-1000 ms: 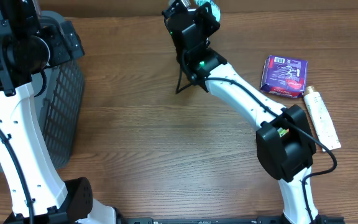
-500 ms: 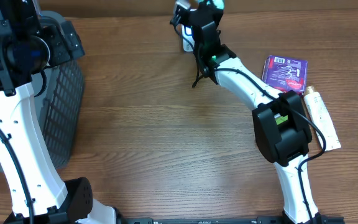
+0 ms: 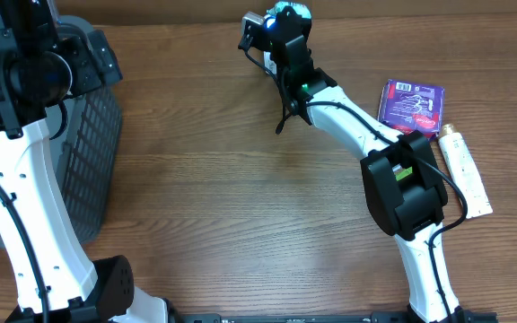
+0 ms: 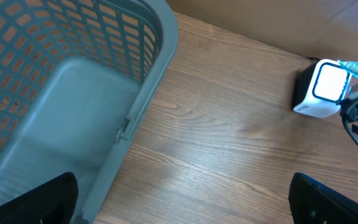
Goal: Scan the item barcode
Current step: 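Hold the packet's barcode in front of the white scanner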
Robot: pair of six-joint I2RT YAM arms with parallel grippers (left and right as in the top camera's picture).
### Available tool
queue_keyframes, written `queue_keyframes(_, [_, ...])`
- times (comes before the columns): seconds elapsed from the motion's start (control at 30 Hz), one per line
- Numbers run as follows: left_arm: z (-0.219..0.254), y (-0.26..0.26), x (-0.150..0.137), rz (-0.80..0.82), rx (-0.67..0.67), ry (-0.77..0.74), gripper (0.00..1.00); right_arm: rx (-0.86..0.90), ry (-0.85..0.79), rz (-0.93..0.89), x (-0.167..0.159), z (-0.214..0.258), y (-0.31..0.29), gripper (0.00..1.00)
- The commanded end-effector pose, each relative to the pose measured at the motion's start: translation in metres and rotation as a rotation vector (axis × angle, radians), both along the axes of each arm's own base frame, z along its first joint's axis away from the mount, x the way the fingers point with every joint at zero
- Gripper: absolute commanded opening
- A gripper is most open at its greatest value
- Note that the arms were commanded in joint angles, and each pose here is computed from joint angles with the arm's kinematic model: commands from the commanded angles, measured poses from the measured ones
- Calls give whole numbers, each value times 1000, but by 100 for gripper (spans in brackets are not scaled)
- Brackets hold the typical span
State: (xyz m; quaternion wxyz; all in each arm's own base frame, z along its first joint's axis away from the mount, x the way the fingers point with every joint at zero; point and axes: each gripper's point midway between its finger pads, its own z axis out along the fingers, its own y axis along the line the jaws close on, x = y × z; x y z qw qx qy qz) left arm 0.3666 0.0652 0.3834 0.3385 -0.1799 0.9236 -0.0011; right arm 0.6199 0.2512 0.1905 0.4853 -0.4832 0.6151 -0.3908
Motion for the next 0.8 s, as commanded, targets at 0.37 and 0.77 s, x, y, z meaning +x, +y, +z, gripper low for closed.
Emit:
queue_keyframes(0.37, [4,-1,1,-9,4,-13,99,0,-29,-38,-7,12,4,4])
queue_keyframes(0.77, [4,-1,1,-10,4,-13,100,52,-9,-19,-43,57,26,4])
